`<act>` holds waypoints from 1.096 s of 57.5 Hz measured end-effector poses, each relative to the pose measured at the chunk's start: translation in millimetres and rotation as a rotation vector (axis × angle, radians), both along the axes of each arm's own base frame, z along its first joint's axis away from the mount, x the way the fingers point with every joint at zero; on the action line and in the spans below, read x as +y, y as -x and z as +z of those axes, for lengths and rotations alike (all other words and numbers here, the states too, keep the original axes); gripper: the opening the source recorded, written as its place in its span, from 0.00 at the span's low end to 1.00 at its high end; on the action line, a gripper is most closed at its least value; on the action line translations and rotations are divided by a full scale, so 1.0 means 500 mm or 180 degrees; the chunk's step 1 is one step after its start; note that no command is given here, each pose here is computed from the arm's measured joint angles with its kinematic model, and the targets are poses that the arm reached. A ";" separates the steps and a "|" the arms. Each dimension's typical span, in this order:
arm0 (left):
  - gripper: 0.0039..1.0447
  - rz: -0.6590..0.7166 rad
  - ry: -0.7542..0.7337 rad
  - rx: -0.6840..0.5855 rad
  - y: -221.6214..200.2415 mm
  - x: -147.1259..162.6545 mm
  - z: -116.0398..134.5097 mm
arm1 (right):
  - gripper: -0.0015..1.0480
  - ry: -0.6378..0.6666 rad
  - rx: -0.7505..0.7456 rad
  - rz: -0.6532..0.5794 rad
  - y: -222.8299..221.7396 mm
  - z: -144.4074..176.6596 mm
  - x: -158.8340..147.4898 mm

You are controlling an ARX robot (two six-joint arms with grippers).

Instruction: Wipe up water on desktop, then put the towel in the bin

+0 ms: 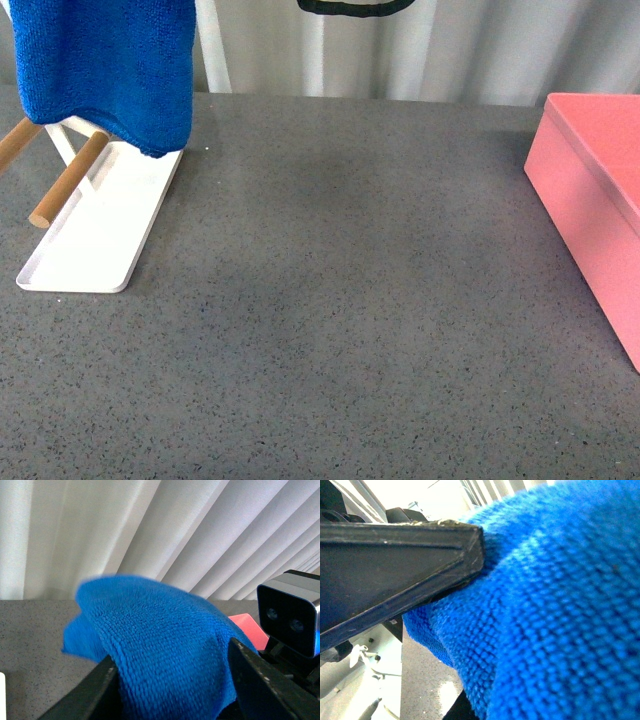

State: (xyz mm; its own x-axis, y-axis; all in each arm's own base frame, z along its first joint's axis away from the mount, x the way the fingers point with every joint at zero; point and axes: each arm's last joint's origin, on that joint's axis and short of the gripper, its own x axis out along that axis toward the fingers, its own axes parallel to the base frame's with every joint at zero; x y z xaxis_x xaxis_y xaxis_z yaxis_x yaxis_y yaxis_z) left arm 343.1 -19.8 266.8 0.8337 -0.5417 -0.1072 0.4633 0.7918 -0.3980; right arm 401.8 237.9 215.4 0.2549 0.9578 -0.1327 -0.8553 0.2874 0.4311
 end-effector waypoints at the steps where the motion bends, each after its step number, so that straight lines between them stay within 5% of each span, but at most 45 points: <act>1: 0.59 0.0000 0.0001 -0.0001 0.000 0.000 0.000 | 0.05 0.0000 -0.0005 -0.0004 0.000 0.001 -0.001; 10: 0.83 0.0001 0.0000 0.0000 0.000 0.000 0.000 | 0.05 0.0023 -0.0011 -0.0081 0.005 0.001 -0.011; 16: 0.95 0.0634 -0.0192 0.0070 -0.002 0.010 -0.005 | 0.05 0.0056 0.0002 -0.0145 0.008 -0.005 -0.022; 24: 0.94 0.1428 -0.0534 0.0100 -0.005 0.055 -0.011 | 0.05 0.0090 0.0022 -0.0248 0.011 -0.008 -0.044; 42: 0.93 0.1521 -0.0639 0.0072 -0.004 0.069 -0.012 | 0.05 0.0115 -0.0021 -0.0511 0.033 0.014 -0.124; 51: 0.70 0.1726 -0.0968 -0.0596 0.037 0.061 -0.039 | 0.05 0.0167 -0.0087 -0.0605 0.048 0.029 -0.160; 63: 0.36 0.1755 -0.1105 -0.0695 0.139 0.041 -0.088 | 0.05 0.0286 -0.0079 -0.0653 0.060 0.022 -0.180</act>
